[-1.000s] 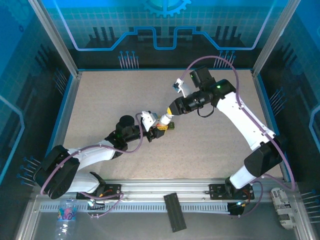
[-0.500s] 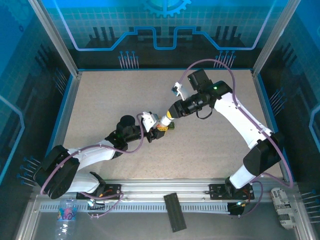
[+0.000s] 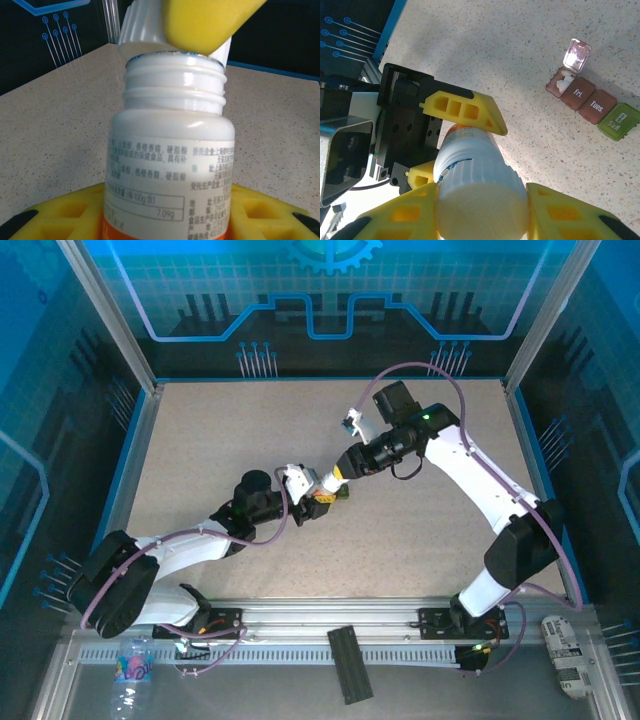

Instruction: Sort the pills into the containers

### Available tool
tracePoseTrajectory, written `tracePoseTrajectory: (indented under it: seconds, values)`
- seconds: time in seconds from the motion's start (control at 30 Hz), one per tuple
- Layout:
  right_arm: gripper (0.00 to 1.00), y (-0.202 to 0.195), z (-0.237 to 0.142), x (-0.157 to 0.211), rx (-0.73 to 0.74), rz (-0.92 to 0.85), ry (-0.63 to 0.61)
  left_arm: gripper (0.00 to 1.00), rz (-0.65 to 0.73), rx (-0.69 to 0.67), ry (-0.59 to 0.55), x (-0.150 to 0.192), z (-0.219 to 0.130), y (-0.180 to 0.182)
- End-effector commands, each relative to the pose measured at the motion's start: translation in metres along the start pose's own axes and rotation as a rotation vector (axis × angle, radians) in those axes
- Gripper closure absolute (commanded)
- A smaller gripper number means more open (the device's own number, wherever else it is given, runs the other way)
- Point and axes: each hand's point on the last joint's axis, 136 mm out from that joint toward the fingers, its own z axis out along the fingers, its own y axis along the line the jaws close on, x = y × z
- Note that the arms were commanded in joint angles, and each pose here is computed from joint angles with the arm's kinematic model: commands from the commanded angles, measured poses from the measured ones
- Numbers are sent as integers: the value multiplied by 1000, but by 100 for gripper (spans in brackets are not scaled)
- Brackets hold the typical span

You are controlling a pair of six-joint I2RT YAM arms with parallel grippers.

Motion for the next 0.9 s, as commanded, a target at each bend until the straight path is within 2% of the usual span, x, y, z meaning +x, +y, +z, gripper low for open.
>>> tracePoseTrajectory:
  seconds: [0.0, 0.87]
  values:
    - [69, 4, 11, 2, -30, -3, 30, 100, 56, 43, -83, -33, -1, -8]
    - [70, 14, 16, 5, -79, -9, 44, 100, 61, 50, -85, -34, -2, -9]
